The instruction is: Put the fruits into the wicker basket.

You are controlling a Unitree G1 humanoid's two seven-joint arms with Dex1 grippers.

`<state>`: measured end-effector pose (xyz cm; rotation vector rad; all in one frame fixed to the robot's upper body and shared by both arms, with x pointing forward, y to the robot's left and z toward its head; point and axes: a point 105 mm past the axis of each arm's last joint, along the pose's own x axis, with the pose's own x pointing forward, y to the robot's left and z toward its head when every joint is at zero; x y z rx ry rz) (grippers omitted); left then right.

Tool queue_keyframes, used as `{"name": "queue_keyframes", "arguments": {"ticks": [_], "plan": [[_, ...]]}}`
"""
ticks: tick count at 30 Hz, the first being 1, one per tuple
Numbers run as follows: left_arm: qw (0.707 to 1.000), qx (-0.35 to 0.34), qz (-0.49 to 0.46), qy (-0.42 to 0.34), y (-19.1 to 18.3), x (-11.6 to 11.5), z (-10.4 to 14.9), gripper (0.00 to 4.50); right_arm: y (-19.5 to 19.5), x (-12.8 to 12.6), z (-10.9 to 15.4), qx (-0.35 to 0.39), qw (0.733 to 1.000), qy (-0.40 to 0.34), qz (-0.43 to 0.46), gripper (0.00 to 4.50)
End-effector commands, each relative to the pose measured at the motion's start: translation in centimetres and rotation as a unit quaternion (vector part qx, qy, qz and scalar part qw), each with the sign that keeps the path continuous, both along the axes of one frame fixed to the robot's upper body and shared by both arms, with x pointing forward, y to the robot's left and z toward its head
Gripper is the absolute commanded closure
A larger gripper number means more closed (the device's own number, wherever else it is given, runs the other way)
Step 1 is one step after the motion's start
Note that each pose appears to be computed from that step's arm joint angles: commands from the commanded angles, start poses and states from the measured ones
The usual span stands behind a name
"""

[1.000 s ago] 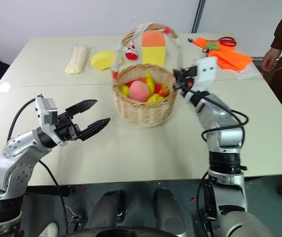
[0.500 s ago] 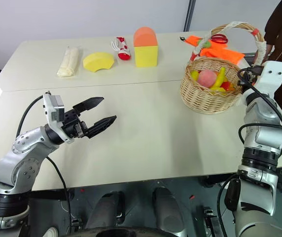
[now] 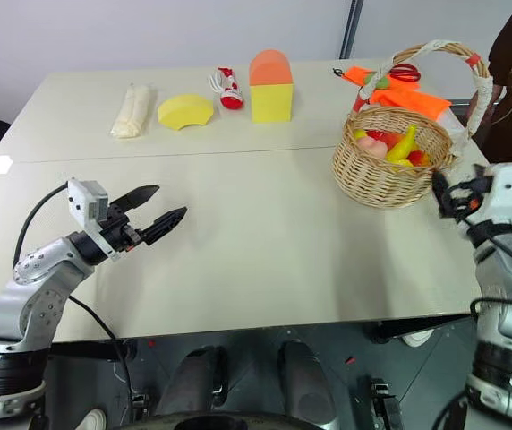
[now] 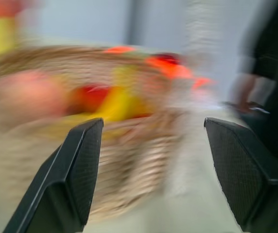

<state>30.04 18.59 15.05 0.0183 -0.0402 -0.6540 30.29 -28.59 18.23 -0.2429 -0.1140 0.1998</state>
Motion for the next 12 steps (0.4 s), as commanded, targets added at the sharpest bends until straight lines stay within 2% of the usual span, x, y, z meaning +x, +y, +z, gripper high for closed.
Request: {"name": "queue_keyframes", "arguments": {"ticks": [1, 4, 12], "plan": [[0.998, 0.025, 0.048, -0.017, 2.2, -0.2, -0.2, 0.0, 7.8, -2.1, -0.1, -0.023, 0.978, 0.011, 0.208, 1.06], [0.996, 0.032, 0.077, -0.018, 3.3, -0.5, -0.9, 0.0, 10.2, -2.1, -1.4, -0.021, 0.965, 0.034, 0.26, 1.06], [0.994, 0.035, 0.105, -0.021, 4.1, -1.9, -1.6, 0.0, 12.3, -0.6, -2.6, -0.023, 0.954, 0.04, 0.297, 1.06]]}}
